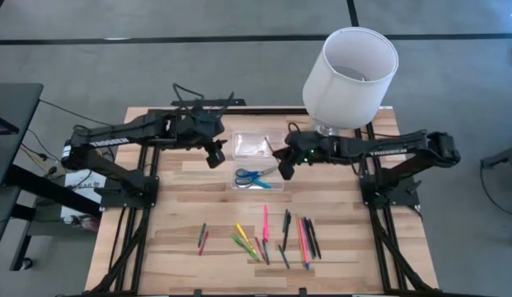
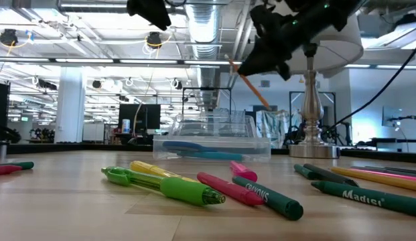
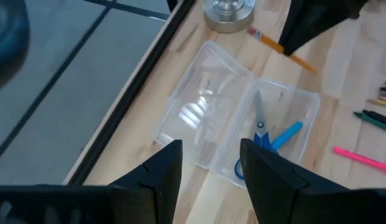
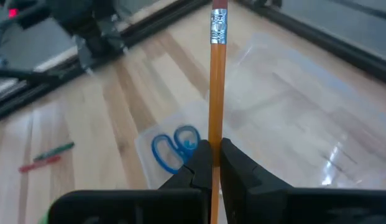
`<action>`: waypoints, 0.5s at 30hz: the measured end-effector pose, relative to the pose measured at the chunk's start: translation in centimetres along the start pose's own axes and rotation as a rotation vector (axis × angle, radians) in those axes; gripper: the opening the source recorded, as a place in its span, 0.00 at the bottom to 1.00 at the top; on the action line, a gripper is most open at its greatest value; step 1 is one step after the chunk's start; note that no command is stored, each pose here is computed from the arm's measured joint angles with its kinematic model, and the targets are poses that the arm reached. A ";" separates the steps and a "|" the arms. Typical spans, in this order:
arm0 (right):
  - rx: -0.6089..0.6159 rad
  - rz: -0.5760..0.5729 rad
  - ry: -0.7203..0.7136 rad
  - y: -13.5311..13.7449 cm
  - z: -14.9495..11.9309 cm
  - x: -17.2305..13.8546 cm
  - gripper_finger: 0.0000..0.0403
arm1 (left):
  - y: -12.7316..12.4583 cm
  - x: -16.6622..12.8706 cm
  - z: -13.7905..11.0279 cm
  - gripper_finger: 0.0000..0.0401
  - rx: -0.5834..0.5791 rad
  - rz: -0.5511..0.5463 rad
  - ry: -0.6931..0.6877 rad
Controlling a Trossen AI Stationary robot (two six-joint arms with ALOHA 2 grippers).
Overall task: Pick & place school supplies into a supply box
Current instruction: Put the orange pencil into the transparent supply box
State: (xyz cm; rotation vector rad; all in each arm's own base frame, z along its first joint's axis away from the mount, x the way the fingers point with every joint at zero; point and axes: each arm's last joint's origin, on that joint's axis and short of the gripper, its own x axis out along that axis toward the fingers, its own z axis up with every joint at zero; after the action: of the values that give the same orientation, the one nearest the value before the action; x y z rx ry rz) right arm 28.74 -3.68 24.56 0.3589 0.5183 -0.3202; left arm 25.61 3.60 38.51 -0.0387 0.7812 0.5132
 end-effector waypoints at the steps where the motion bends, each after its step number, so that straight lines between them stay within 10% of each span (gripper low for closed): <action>1: -0.008 0.013 0.009 -0.2 -0.1 0.3 0.00 | -0.2 -0.1 0.0 0.39 0.002 0.010 -0.003; 15: -0.087 0.119 0.115 -0.6 -2.3 5.5 0.00 | -1.7 -0.9 -0.9 0.39 -0.043 0.082 0.013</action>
State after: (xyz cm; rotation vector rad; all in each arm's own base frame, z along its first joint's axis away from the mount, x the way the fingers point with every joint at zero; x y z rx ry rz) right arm 32.05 -4.41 19.60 0.3235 0.6186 -0.1622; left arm 25.23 1.54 38.21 -0.0501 0.7867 0.6083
